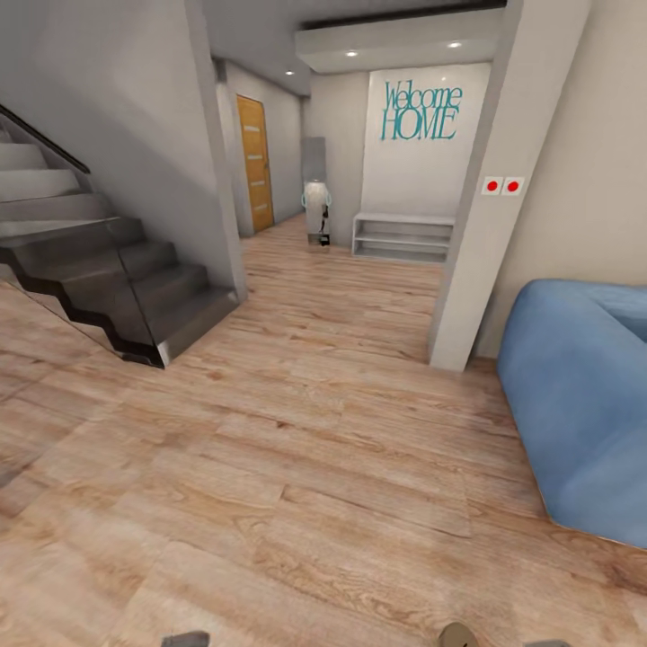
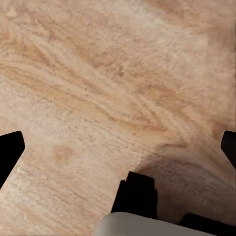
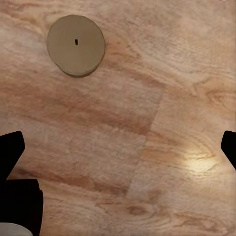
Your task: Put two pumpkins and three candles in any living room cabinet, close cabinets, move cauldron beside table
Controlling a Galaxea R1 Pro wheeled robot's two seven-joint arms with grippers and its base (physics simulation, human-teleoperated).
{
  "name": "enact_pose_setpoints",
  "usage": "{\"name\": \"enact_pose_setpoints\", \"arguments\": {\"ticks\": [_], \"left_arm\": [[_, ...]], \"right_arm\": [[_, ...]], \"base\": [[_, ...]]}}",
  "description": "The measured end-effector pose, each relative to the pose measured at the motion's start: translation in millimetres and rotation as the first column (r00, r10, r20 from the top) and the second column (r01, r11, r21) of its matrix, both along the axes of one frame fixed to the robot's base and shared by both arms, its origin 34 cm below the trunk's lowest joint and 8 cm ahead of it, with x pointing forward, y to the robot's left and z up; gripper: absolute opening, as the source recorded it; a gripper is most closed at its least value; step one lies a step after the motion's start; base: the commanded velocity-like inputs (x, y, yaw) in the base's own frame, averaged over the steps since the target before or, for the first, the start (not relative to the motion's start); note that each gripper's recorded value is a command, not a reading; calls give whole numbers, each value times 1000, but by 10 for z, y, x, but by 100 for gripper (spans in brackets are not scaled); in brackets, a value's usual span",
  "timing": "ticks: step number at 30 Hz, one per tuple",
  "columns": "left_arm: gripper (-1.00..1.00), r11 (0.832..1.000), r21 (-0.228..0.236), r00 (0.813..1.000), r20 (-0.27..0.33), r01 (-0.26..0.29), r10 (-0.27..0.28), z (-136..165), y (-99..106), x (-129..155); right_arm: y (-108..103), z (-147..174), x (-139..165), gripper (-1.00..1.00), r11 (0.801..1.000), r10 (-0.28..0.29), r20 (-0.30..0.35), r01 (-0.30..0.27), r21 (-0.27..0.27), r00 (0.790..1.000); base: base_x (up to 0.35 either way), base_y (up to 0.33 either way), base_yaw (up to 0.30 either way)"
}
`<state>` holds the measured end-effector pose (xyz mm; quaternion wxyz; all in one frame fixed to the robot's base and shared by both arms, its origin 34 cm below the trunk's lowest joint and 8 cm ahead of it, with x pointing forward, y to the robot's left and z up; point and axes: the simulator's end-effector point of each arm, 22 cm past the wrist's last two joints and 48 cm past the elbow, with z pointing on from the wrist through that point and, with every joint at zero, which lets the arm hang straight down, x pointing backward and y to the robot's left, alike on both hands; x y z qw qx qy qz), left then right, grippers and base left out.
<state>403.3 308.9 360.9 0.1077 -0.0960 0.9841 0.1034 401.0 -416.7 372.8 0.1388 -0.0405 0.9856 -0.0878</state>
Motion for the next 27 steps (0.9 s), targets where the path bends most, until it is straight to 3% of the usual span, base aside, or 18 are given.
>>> {"name": "enact_pose_setpoints", "arguments": {"ticks": [2,3,4,5,7,10,11,15,16,17,20,24,25,27], "left_arm": [[100,996,-79,995,92,29,-22,120,-319,508],[100,988,-139,985,170,61,-36,309,-415,994],[100,964,-232,961,269,128,-63,622,-904,1521],[100,922,-325,931,355,211,-88,1004,-1455,1892],[100,877,-392,916,383,278,-119,1338,-1814,2098],[100,790,-497,893,429,359,-136,1908,-2364,2309],[100,774,-513,890,436,371,-137,2014,-2451,2342],[100,651,-625,881,449,431,-152,2769,-3005,2495],[100,634,-637,879,451,438,-154,2863,-3077,2503],[100,604,-660,877,457,448,-151,3039,-3193,2521],[100,522,-690,845,521,502,-122,3632,-3415,2626],[100,437,-663,763,640,608,-90,4402,-3620,2658],[100,406,-643,723,687,649,-68,4703,-3677,2646],[100,407,-636,717,694,655,-70,4723,-3683,2639]], "right_arm": [[6,8,34,100,1000,0,4,0,1,1000],[1,12,48,100,1000,1,6,-1,1,1000],[2,12,49,100,1000,1,6,-1,1,1000],[2,13,48,100,1000,1,7,-1,1,1000],[3,12,49,100,1000,1,7,-1,1,1000],[2,16,64,100,1000,3,10,-3,0,1000],[-1,18,67,100,1000,2,11,-2,0,1000],[-3,38,139,100,1000,0,20,0,-1,1000],[-3,39,145,100,1000,0,21,0,-1,1000],[-1,45,169,100,1000,0,23,0,0,1000],[-5,89,316,100,1000,-1,41,1,-1,999],[-21,139,467,100,1000,-3,59,3,-3,998],[4,207,681,100,1000,-3,88,3,0,996],[70,230,789,100,1000,-2,100,1,7,995]], "base": [[0,0,0],[0,0,0],[0,0,0],[0,0,0],[0,0,0],[0,0,0],[0,0,0],[0,0,0],[0,0,0],[0,0,0],[0,0,0],[0,0,0],[0,0,0],[0,0,0]]}}
